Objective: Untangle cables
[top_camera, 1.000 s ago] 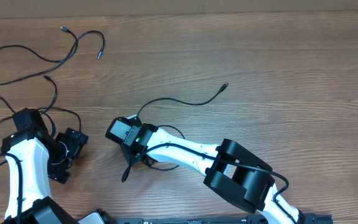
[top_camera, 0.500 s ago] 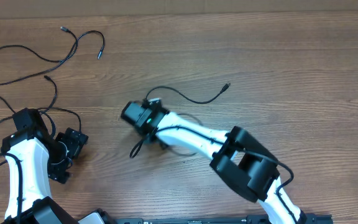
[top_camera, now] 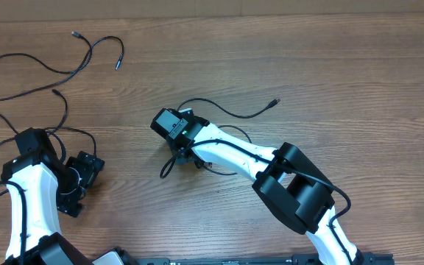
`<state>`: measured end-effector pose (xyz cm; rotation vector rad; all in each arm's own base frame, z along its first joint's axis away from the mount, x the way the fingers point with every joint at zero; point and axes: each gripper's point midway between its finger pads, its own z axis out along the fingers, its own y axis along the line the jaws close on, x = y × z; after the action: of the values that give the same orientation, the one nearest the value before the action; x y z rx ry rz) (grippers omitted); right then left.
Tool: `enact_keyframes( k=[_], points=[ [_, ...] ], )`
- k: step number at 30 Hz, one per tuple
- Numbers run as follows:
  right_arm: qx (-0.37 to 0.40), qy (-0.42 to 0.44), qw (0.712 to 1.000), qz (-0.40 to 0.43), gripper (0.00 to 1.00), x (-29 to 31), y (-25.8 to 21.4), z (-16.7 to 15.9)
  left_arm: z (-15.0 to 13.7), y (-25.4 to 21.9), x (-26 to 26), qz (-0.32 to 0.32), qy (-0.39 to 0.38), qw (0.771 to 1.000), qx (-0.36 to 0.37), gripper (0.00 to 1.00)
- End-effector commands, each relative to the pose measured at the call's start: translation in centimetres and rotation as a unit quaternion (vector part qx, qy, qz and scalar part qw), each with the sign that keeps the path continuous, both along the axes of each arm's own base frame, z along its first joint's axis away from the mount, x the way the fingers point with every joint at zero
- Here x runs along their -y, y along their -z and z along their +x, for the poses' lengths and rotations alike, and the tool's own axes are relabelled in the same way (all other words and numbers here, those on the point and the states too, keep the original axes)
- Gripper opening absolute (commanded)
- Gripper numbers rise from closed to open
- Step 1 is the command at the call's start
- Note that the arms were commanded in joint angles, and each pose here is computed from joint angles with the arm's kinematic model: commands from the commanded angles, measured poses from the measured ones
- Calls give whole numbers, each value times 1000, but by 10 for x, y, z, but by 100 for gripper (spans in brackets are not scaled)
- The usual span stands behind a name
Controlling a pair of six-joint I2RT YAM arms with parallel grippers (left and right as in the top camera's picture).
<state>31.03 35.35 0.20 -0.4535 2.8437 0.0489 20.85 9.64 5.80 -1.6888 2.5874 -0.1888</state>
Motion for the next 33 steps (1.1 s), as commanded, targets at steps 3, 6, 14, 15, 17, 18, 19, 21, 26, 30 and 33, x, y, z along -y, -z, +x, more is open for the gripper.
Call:
enact_keyframes(
  k=[3, 6, 14, 15, 17, 18, 19, 21, 26, 30, 33],
  points=[
    [-73, -75, 994, -9, 36, -3, 30, -32, 1, -3, -1, 2, -9, 1000, 8, 100],
    [-74, -73, 995, -9, 16, -3, 30, -33, 1, -3, -1, 2, -9, 1000, 8, 99],
    [-140, -83, 984, 79, 4, -32, 7, -50, 1, -3, -1, 2, -9, 1000, 7, 100],
    [-151, -79, 980, 106, 4, -38, -2, -50, 1, -3, -1, 2, -9, 1000, 7, 100],
    [-174, -77, 967, 168, 4, -50, -28, -48, 1, -3, -1, 2, -9, 1000, 8, 100],
    [-183, -80, 959, 200, 4, -55, -42, -46, 1, -3, -1, 2, -9, 1000, 8, 99],
    [-193, -85, 948, 238, 4, -59, -59, -43, 1, -3, -1, 2, -9, 1000, 7, 100],
    [-211, -94, 924, 305, 4, -63, -91, -37, 1, -3, -1, 2, -9, 1000, 8, 100],
    [-268, -133, 832, 468, 4, -48, -177, -26, 1, -3, -1, 2, -9, 1000, 8, 99],
    [-276, -119, 825, 479, 4, -27, -182, -15, 1, -3, -1, 2, -9, 1000, 8, 100],
    [-254, -12, 895, 368, 4, 21, -141, 6, 1, -3, -1, 2, -9, 1000, 8, 99]
  ],
)
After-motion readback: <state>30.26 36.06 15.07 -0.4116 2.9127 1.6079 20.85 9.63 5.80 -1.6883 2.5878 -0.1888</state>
